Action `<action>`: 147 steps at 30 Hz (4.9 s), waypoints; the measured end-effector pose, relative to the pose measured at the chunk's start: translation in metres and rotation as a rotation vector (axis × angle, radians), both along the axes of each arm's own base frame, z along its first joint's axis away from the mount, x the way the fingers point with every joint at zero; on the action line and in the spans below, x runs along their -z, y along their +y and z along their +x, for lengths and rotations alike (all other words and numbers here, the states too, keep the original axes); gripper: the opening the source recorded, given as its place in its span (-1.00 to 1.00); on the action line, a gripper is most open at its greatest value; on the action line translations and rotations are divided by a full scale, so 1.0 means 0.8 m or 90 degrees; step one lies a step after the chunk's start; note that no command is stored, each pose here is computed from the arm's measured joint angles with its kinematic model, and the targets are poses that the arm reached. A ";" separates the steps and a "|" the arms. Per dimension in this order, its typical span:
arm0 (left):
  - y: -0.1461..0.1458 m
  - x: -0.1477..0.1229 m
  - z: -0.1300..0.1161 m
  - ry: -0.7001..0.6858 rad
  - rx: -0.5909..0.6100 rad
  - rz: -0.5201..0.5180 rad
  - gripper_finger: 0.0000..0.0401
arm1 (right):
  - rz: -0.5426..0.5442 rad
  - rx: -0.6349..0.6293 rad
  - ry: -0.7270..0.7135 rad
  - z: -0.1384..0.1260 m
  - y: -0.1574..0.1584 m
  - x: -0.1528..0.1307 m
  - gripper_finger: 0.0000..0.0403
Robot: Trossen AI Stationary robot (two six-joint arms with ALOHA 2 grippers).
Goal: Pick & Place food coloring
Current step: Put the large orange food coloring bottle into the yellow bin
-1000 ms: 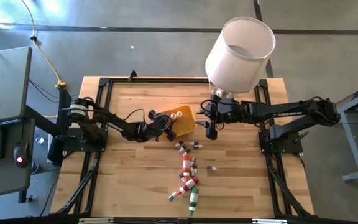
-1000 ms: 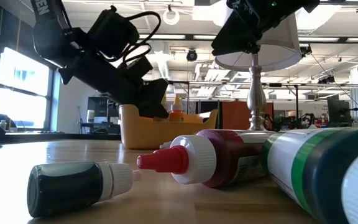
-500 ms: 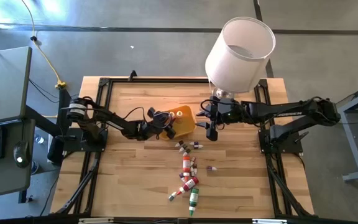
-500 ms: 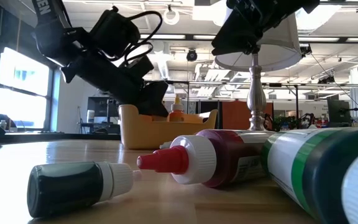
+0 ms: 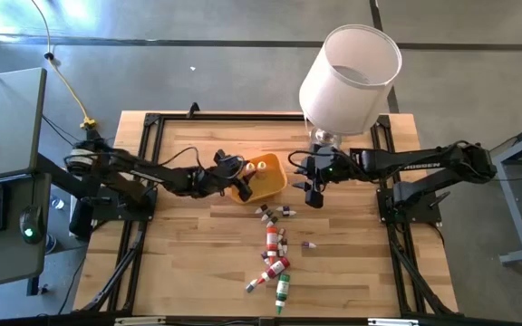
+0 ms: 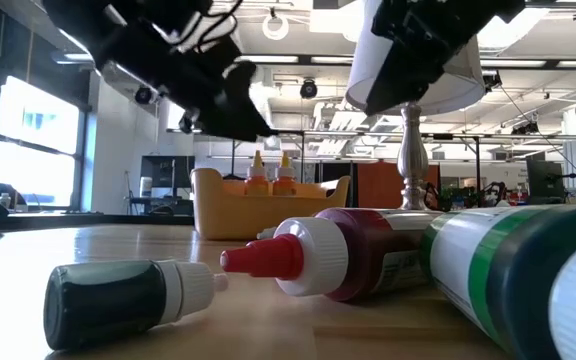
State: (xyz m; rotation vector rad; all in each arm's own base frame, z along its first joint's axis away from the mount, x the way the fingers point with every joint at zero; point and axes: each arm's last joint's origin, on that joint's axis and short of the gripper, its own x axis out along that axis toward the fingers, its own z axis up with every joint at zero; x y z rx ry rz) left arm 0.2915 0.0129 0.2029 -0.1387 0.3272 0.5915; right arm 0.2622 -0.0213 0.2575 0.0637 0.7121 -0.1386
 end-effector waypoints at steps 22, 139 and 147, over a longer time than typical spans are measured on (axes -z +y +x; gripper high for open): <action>-0.064 -0.033 -0.038 0.029 0.282 -0.119 -0.02 | 0.073 -0.321 -0.061 0.058 0.146 0.063 -0.05; -0.065 -0.017 -0.049 0.124 0.215 -0.101 -0.02 | -0.302 -0.709 0.046 0.130 0.115 0.172 0.00; -0.065 -0.017 -0.049 0.124 0.215 -0.101 -0.02 | -0.234 -0.626 0.050 0.140 0.116 0.164 -0.10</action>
